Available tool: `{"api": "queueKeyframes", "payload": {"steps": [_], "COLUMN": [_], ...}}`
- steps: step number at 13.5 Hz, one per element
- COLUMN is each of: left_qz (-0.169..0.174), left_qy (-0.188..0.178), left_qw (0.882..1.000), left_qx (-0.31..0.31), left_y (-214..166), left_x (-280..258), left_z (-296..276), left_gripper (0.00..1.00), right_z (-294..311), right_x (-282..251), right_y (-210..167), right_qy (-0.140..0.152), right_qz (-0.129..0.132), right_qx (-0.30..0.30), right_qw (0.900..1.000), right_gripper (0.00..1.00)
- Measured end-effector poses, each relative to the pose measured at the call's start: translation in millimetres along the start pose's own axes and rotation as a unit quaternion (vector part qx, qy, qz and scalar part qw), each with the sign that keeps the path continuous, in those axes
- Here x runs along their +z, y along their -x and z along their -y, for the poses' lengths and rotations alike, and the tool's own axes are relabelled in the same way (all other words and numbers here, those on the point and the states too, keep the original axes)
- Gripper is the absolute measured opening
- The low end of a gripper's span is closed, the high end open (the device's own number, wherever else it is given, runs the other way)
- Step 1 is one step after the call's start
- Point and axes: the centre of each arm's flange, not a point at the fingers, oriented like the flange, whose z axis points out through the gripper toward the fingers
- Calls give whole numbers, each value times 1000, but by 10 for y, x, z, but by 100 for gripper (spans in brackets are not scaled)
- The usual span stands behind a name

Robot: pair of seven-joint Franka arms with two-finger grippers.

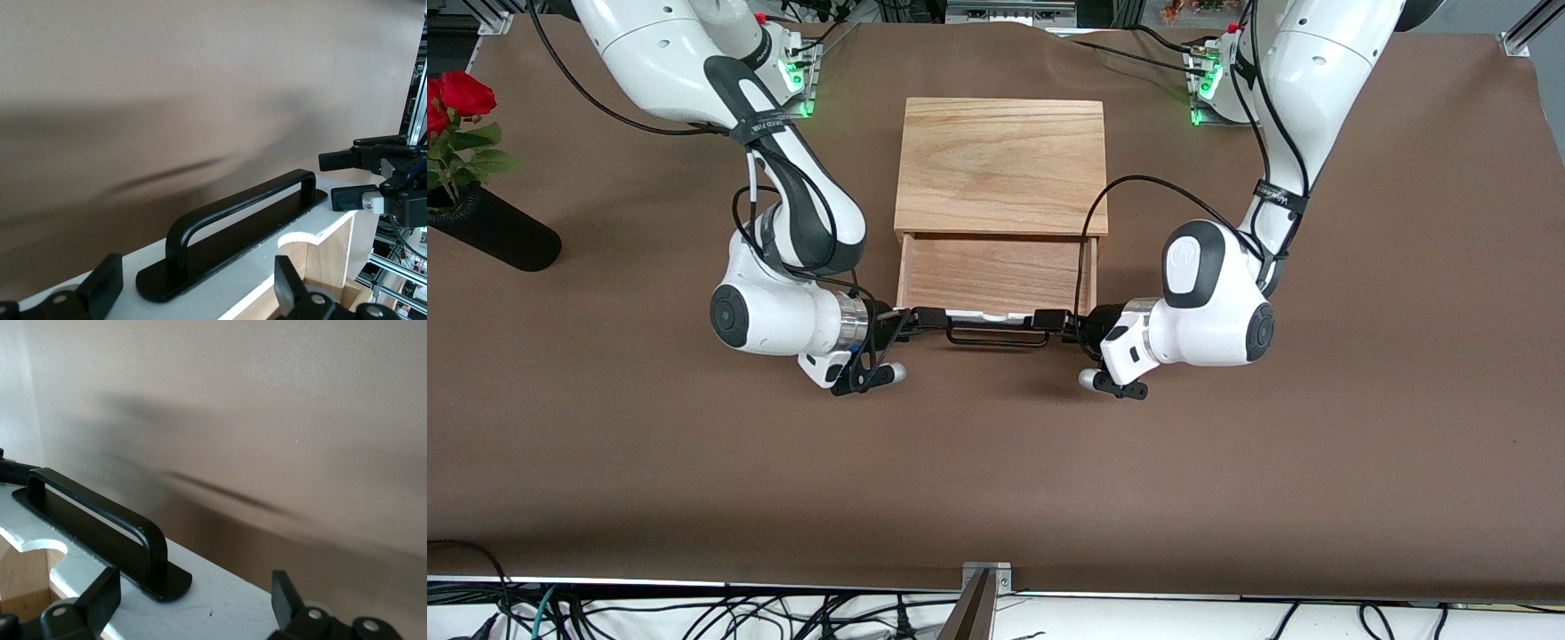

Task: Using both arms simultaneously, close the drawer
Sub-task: 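Push the white drawer front into the box with both grippers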

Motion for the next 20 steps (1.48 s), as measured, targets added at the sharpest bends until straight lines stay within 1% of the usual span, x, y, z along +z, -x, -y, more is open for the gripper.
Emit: {"api": "queueKeyframes", "payload": {"steps": [8,11,15,16,17,19,20], "left_qz": [15,26,40,51,70,117,138], "left_qy": [2,4,5,6,9,14,15], "left_qw": [1000,1000,999,999,997,993,990], "left_qx": [1,1,-1,-2,-5,-18,-26], "left_y": [23,51,86,109,151,259,310], "left_x": [-2,31,91,107,131,177,200], "left_z": [18,5,22,24,27,37,44], "left_gripper": [100,100,100,100,100,100,100], "right_z": [-12,26,176,195,201,206,212], "right_x": [47,101,297,325,344,370,388], "right_y": [13,66,251,284,310,343,373], "right_qy": [0,1,4,5,5,6,6], "right_qz": [8,27,85,95,105,117,128], "right_qx": [2,17,34,34,33,33,33], "right_qw": [1000,999,996,995,994,993,991], "right_gripper": [100,100,100,100,100,100,100]}}
